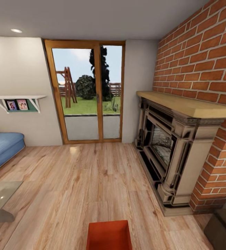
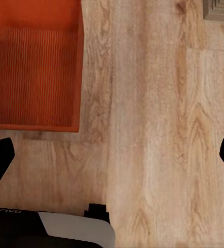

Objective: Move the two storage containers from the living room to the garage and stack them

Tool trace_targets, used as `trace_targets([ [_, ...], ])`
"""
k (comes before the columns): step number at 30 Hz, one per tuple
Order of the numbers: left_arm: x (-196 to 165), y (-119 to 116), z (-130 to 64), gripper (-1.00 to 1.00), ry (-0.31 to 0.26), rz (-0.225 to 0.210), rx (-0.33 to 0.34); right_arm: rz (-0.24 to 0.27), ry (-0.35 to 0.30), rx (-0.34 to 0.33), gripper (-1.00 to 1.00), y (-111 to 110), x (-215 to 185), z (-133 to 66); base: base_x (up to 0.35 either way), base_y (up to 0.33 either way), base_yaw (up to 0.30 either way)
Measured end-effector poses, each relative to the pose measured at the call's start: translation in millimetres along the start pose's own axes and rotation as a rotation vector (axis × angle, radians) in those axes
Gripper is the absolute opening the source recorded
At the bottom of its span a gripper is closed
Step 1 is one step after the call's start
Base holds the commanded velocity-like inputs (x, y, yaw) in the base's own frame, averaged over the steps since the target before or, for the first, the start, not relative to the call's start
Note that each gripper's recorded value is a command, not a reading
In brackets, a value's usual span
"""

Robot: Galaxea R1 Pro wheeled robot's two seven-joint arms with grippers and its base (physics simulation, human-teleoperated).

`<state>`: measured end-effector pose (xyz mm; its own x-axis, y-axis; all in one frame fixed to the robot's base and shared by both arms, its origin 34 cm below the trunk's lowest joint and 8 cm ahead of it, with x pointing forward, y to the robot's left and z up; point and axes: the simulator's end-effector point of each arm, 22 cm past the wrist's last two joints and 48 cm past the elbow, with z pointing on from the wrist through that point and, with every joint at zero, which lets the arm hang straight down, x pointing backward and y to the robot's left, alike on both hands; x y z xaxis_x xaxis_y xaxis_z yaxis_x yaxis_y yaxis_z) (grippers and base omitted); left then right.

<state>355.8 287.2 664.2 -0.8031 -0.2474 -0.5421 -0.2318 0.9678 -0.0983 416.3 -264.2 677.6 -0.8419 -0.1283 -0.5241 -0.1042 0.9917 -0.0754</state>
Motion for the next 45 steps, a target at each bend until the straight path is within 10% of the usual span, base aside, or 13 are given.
trace_targets([
  [45, 0.7, -1.7, 0.0, 1.00, 0.002, -0.001, 0.002, -0.001, 0.000, 0.000, 1.00, -0.5, 0.0, 0.0, 0.083, -0.019, 0.025],
])
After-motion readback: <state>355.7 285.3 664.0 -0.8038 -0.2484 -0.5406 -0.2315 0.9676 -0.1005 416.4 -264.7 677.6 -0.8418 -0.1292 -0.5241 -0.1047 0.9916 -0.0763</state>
